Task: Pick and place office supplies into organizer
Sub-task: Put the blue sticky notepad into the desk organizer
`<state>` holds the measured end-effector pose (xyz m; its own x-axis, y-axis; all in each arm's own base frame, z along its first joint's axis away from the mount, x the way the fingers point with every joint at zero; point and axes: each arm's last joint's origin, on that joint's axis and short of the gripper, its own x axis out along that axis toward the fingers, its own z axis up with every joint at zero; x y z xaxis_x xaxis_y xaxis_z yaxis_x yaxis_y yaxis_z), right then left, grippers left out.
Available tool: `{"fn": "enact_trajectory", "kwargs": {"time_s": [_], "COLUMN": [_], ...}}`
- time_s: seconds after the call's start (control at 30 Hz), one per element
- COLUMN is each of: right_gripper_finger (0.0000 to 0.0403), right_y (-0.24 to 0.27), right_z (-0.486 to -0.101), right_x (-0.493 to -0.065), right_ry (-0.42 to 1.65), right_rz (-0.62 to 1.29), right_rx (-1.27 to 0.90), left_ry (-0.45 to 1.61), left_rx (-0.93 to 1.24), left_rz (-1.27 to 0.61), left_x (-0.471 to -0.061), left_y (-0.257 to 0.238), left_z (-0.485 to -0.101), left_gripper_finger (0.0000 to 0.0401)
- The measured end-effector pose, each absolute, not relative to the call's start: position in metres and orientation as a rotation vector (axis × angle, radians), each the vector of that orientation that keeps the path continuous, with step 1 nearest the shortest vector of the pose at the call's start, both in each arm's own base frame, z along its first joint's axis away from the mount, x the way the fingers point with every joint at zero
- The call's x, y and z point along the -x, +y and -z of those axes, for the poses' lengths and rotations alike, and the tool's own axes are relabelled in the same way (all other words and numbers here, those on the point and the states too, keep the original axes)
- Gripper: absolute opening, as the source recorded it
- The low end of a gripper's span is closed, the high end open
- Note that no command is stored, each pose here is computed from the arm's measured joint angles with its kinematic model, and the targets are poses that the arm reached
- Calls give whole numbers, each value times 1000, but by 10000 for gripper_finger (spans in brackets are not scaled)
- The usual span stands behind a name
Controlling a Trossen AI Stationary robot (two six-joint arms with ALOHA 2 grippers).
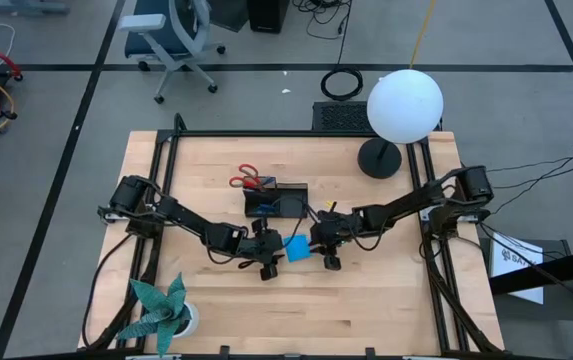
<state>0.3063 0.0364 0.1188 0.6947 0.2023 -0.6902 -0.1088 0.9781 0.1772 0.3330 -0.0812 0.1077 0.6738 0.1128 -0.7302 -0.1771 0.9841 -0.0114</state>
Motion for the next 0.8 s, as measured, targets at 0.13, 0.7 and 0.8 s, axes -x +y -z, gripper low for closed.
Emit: {"fn": "enact_trajectory", "kwargs": {"time_s": [0.13,0.7,0.8], "right_gripper_finger": [89,106,135], "right_y": [35,48,55], "right_z": [-120,-108,-107], "right_x": [-296,-297,-294], "right_ry": [884,878,885], "right_rz": [-167,-201,-215], "right_rx": [-118,520,717], "left_ry": [807,806,806], "left_rx": [87,87,86], "left_rz": [-157,-156,-156], "left_x": [-334,-334,-334], "left_y": [-81,-81,-81], "left_z": [-108,-108,-108], "left_gripper_finger": [205,205,205]}}
